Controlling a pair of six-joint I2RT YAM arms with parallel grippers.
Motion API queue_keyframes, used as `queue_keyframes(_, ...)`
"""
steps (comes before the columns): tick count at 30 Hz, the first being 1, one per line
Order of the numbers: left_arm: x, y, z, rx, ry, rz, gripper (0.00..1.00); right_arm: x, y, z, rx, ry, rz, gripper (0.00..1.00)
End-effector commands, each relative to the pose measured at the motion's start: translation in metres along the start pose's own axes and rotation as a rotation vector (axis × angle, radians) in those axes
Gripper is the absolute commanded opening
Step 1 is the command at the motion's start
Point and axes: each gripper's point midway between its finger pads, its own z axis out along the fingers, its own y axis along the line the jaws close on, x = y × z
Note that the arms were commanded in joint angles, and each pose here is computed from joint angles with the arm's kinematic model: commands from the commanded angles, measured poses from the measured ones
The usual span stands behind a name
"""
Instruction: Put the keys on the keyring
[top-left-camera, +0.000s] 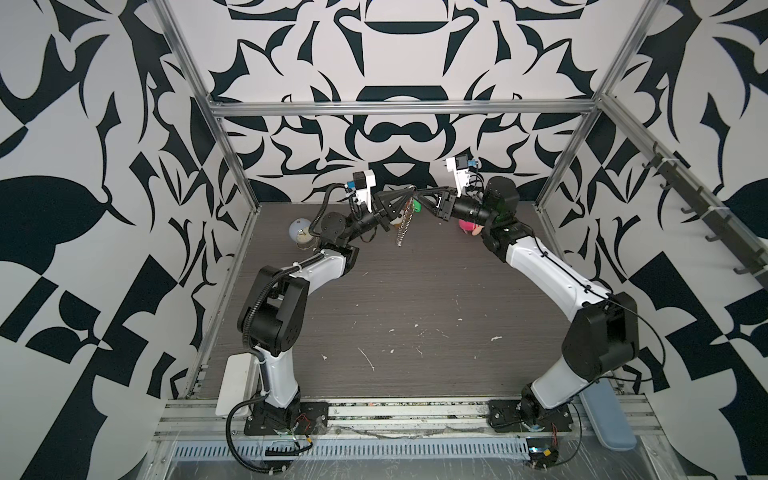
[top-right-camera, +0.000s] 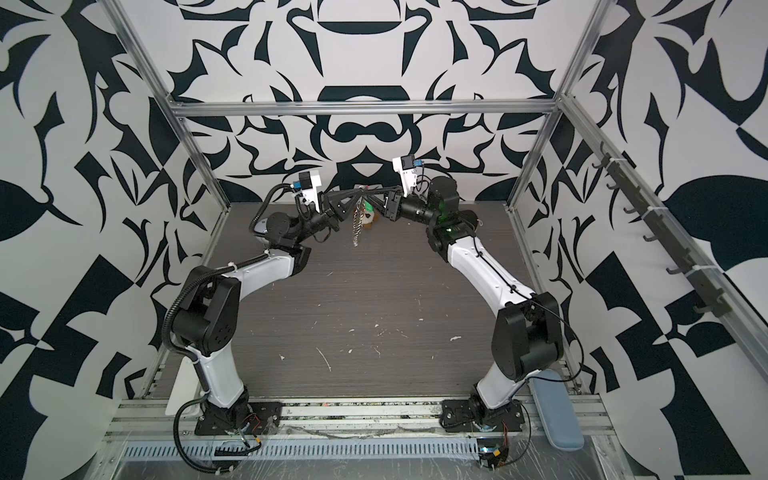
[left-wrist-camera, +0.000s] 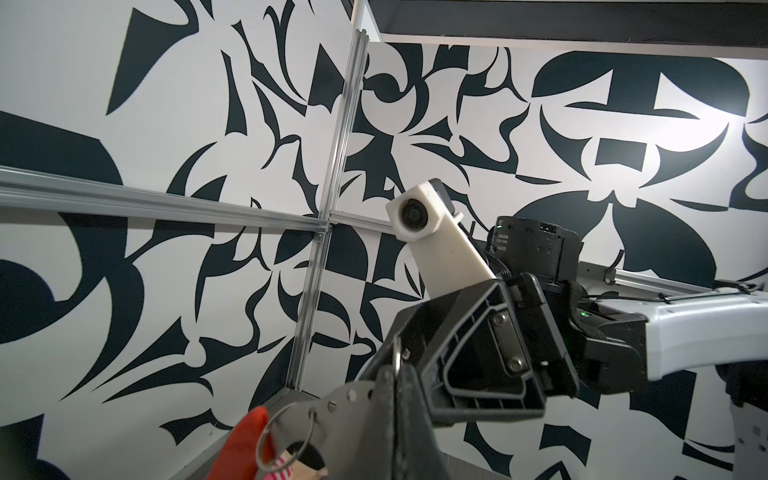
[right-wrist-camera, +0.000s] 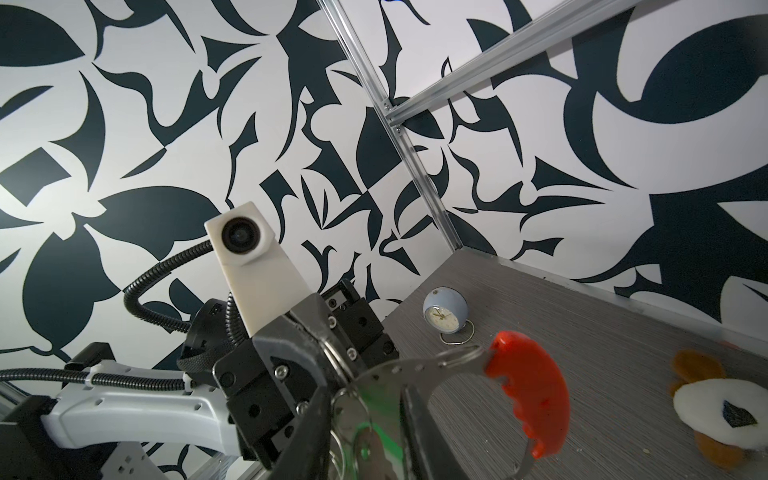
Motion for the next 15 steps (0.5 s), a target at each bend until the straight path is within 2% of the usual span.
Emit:
queue_keyframes(1,-0.029,-0.021,0.0,0.053,-0.056,0.059,0.0,-0.038,0.038,-0.017,-0.023,-0.067,-0.14,0.33)
queue_keyframes(15,-0.028,-0.024,0.001,0.072,-0.044,0.041,0.0,-0.043,0.039,-0.008,-0.084,-0.056,-0.118,0.33)
